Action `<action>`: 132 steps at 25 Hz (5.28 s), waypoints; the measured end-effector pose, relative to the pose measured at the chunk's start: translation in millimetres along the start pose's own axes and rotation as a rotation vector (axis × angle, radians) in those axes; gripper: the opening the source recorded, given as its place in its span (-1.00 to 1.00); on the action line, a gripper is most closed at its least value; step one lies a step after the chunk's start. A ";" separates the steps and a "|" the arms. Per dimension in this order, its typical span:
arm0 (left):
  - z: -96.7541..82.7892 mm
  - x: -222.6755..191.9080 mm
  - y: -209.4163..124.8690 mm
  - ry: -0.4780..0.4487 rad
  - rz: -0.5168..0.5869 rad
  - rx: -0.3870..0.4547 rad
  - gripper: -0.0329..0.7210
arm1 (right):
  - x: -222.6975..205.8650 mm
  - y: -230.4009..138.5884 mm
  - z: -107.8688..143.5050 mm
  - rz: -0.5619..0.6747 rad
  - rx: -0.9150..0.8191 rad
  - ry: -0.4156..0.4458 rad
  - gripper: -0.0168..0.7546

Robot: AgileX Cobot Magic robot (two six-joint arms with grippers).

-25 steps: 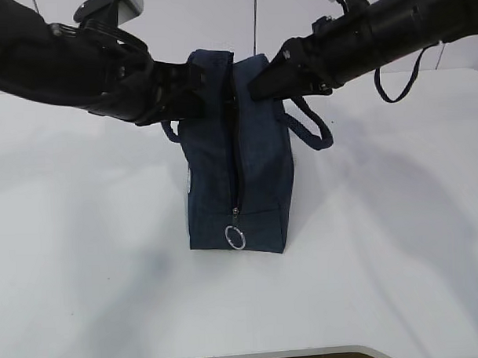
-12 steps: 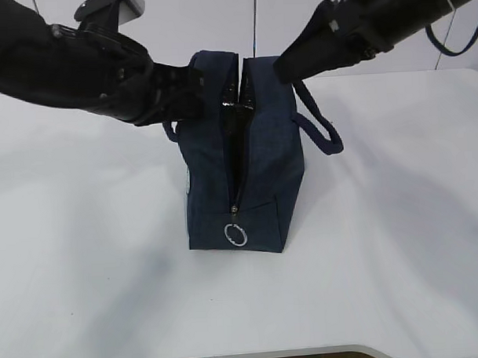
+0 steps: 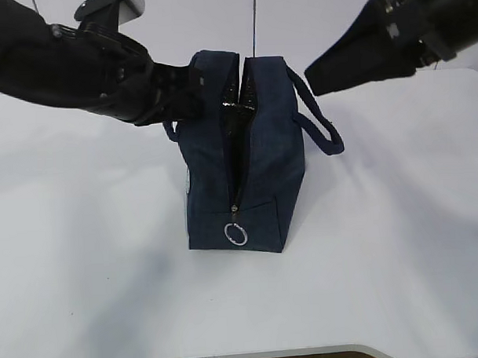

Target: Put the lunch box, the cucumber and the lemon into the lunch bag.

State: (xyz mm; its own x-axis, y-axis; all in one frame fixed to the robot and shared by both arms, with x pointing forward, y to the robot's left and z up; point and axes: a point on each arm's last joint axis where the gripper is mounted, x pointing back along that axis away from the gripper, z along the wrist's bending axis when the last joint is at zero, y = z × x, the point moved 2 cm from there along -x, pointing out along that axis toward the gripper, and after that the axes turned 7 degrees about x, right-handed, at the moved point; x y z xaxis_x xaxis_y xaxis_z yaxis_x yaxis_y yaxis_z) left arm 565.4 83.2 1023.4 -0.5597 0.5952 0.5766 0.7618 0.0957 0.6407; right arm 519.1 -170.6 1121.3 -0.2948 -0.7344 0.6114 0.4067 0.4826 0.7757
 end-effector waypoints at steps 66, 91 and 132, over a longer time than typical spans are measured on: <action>-1.2 0.1 -3.6 -0.011 0.032 -0.006 -0.88 | -204.8 -126.4 -21.0 -0.136 0.371 0.127 -0.01; -1.9 0.3 -4.9 -0.016 0.047 -0.012 -0.88 | -206.6 -115.0 -26.0 -0.151 0.247 0.128 -0.30; -1.6 0.3 -5.4 -0.013 0.052 -0.023 -0.88 | -162.0 -102.8 -11.5 0.111 0.036 0.101 -0.94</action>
State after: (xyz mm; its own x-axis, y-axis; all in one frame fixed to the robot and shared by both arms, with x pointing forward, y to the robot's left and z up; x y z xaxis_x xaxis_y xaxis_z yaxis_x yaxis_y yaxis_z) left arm 560.6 81.5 1020.9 -0.5150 0.6096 0.6026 0.7821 0.0463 0.6214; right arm 535.0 -106.7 940.7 -0.1609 -0.7189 0.6762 0.4002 0.5788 0.7105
